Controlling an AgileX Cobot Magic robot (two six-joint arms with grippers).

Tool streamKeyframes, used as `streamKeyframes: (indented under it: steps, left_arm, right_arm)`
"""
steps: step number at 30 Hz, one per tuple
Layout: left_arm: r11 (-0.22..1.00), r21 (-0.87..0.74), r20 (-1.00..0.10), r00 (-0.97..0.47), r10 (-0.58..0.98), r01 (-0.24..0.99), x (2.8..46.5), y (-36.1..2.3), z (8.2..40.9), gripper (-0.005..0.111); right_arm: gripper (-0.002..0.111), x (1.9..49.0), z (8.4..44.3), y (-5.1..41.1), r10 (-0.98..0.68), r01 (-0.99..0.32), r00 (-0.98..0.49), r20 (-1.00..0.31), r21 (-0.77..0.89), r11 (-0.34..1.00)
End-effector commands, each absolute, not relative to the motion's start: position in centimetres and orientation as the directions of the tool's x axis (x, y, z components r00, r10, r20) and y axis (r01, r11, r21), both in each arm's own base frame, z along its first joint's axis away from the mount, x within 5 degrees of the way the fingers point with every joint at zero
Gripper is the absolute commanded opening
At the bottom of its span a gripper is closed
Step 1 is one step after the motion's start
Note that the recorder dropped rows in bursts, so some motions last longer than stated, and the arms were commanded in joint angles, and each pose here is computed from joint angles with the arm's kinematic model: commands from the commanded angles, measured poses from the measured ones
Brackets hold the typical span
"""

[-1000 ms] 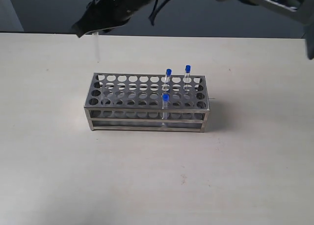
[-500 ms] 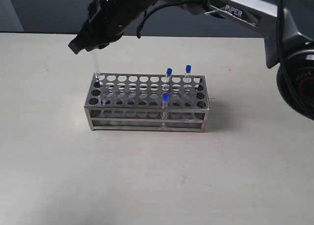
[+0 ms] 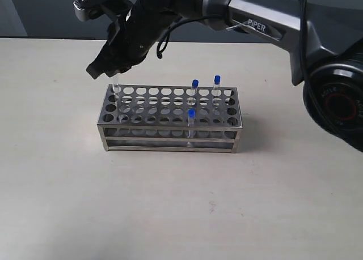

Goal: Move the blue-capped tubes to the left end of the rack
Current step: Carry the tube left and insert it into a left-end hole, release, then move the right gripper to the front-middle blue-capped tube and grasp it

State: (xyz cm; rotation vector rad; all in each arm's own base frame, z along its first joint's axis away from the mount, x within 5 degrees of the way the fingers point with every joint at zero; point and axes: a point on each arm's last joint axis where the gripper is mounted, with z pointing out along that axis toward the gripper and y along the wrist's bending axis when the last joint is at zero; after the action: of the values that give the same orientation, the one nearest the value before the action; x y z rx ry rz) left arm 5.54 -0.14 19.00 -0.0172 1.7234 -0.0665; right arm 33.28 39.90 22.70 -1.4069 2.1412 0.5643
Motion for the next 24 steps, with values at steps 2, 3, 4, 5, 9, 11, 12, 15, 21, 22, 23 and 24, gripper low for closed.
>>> streamKeyframes:
  steps: [2,3,4,5,9,11,12,15,21,22,23,24]
  left_arm:
    - [0.998,-0.054,-0.988,-0.145,-0.048,0.038,5.6,-0.2,19.2,0.001]
    - [0.998,-0.054,-0.988,-0.145,-0.048,0.038,5.6,-0.2,19.2,0.001]
    - [0.998,-0.054,-0.988,-0.145,-0.048,0.038,5.6,-0.2,19.2,0.001]
    - [0.998,-0.054,-0.988,-0.145,-0.048,0.038,5.6,-0.2,19.2,0.001]
    - [0.998,-0.054,-0.988,-0.145,-0.048,0.038,5.6,-0.2,19.2,0.001]
    - [0.998,-0.054,-0.988,-0.145,-0.048,0.038,5.6,-0.2,19.2,0.001]
    - [0.998,-0.054,-0.988,-0.145,-0.048,0.038,5.6,-0.2,19.2,0.001]
    - [0.998,-0.054,-0.988,-0.145,-0.048,0.038,5.6,-0.2,19.2,0.001]
    - [0.998,-0.054,-0.988,-0.145,-0.048,0.038,5.6,-0.2,19.2,0.001]
    - [0.998,-0.054,-0.988,-0.145,-0.048,0.038,5.6,-0.2,19.2,0.001]
    - [0.998,-0.054,-0.988,-0.145,-0.048,0.038,5.6,-0.2,19.2,0.001]
    - [0.998,-0.054,-0.988,-0.145,-0.048,0.038,5.6,-0.2,19.2,0.001]
  right_arm:
    - [0.028,33.3,22.6,39.8,-0.710,-0.919,-0.350,-0.610,0.077,0.387]
    - [0.034,33.3,22.6,39.8,-0.710,-0.919,-0.350,-0.610,0.077,0.387]
    - [0.038,33.3,22.6,39.8,-0.708,-0.917,-0.355,-0.610,0.081,0.390]
    - [0.041,33.3,22.6,39.8,-0.703,-0.912,-0.368,-0.609,0.089,0.401]
    - [0.042,33.2,22.6,39.8,-0.698,-0.905,-0.386,-0.603,0.103,0.412]
    - [0.042,33.0,23.1,39.6,-0.693,-0.897,-0.408,-0.595,0.121,0.425]
    - [0.042,32.9,23.5,39.5,-0.692,-0.896,-0.411,-0.593,0.125,0.425]
    - [0.042,32.5,25.1,38.6,-0.700,-0.883,-0.433,-0.568,0.112,0.455]
    - [0.042,31.5,29.3,35.2,-0.763,-0.850,-0.461,-0.454,-0.021,0.526]
    - [0.042,31.1,29.7,34.6,-0.778,-0.846,-0.477,-0.409,-0.025,0.532]
    - [0.042,31.0,30.3,34.2,-0.773,-0.838,-0.488,-0.405,-0.031,0.545]
    - [0.042,30.9,30.7,34.0,-0.771,-0.836,-0.485,-0.413,-0.041,0.547]
